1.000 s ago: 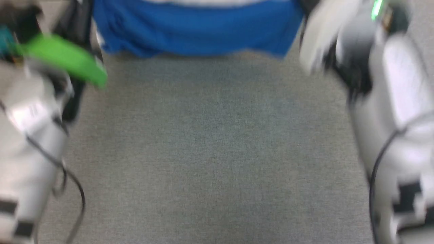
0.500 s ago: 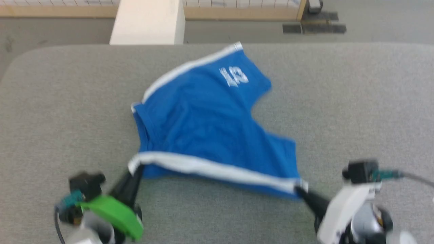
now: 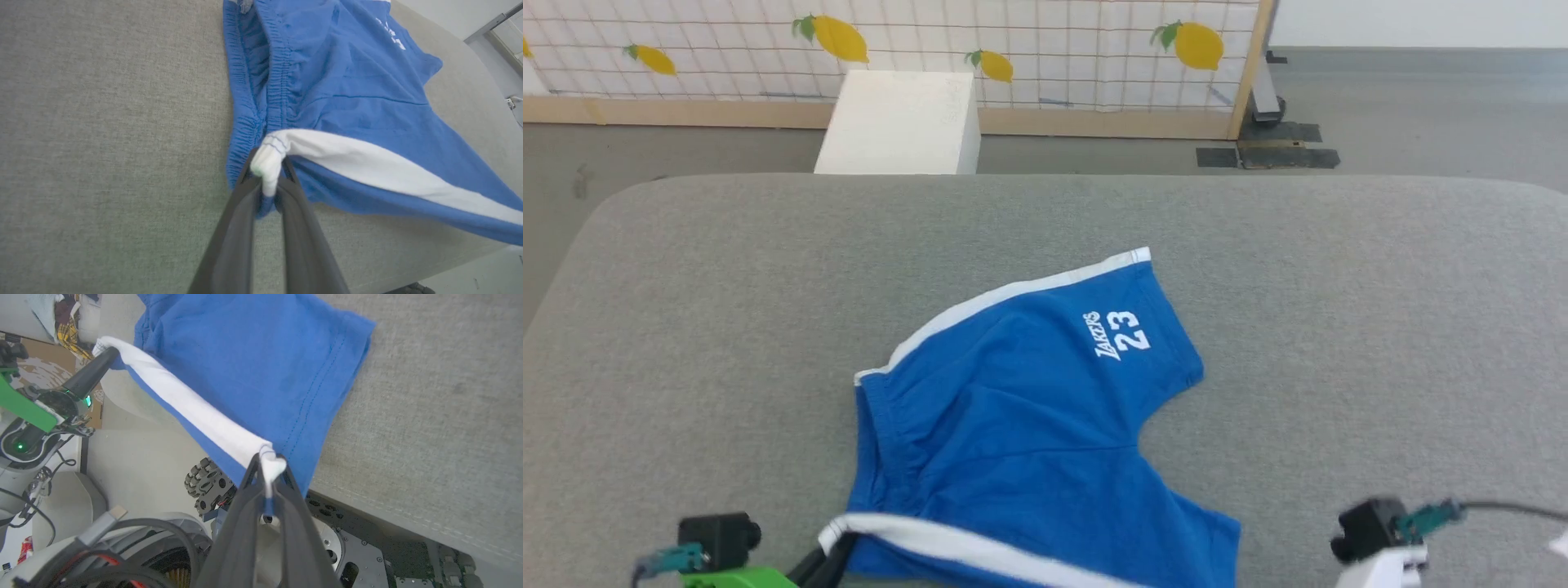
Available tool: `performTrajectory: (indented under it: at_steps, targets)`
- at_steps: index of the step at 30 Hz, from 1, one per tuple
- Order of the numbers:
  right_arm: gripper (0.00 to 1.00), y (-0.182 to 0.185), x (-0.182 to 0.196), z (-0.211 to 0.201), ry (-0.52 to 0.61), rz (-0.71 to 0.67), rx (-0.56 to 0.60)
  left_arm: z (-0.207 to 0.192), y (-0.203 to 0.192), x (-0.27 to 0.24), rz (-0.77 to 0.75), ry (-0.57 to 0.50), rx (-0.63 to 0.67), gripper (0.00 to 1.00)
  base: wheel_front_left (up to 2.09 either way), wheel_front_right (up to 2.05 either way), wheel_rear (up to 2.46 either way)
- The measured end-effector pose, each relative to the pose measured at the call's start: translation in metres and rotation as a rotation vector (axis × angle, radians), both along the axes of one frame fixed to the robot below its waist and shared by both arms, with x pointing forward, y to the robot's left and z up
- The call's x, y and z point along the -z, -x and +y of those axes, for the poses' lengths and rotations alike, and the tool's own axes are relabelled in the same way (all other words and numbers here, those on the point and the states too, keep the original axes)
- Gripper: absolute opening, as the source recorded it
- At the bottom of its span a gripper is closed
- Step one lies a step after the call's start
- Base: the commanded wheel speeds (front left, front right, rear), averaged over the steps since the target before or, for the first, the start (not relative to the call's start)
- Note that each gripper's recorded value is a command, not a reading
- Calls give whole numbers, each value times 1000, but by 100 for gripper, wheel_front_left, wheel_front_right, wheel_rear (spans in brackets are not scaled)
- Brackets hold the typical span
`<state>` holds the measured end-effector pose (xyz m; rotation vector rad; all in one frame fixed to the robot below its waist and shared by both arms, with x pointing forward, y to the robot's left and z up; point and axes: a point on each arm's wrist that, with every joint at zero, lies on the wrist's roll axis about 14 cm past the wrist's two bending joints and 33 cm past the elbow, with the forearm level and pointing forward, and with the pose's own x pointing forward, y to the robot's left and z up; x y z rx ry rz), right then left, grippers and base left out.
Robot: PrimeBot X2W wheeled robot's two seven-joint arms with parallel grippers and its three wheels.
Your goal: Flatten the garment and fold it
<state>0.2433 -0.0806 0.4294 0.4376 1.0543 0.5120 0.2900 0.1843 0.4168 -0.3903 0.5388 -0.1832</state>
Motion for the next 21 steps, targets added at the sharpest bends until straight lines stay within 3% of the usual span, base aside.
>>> performTrajectory:
  at_steps: [7,10,21]
  targets:
    - [0,-86,-40,0,38,-247,34,3,-40,-29,-91,40,-25,0,0,0,0]
    - [0,-135,-55,0,139,-370,31,4,-68,-43,-131,53,-29,0,0,0,0]
    - [0,-253,-48,17,275,-479,4,14,-129,-37,-136,66,-27,0,0,0,0]
